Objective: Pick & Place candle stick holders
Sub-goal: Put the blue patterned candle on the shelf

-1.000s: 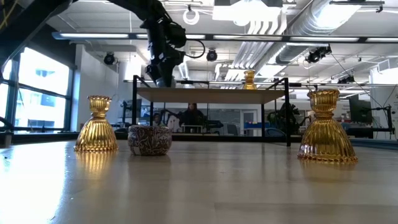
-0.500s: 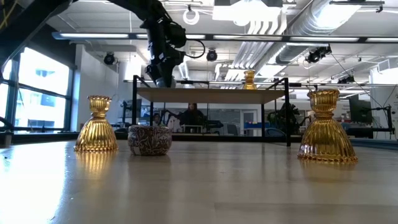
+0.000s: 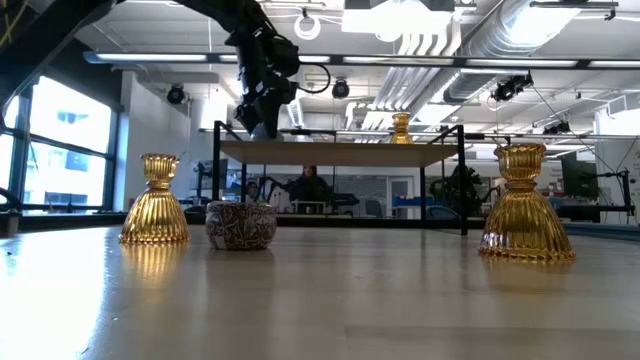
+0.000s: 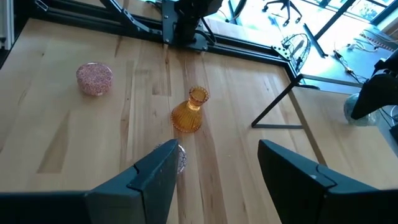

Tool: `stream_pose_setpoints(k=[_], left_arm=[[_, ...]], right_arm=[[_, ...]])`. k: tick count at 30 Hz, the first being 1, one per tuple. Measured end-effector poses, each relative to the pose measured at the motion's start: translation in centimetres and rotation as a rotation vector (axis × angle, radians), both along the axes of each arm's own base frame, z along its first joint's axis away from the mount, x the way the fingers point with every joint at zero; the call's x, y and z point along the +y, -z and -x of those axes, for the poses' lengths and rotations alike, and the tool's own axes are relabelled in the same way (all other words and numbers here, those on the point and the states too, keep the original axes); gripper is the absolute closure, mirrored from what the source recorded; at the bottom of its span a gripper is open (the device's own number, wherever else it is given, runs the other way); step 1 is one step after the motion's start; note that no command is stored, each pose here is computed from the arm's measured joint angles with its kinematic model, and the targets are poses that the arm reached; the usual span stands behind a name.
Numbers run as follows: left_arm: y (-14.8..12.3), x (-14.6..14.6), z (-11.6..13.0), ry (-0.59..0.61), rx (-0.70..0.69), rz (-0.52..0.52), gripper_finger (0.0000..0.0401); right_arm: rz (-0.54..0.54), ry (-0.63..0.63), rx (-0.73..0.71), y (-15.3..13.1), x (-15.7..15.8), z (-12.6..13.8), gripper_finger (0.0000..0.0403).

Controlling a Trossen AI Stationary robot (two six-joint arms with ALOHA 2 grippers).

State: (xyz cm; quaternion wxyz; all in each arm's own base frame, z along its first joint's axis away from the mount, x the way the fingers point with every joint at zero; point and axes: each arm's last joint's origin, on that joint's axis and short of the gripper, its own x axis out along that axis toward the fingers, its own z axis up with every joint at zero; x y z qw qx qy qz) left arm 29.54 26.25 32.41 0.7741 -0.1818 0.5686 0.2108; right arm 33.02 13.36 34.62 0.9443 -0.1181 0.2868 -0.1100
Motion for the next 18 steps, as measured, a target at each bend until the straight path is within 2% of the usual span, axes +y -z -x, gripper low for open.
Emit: stream_pose_setpoints(k=[18], left_arm=[[-0.06,0.08,-0.07,-0.001,-0.007,-0.012,0.0070]], right_arm=[[-0.008,-0.010,0.004,0.02,0.04,0.00,0.0186]])
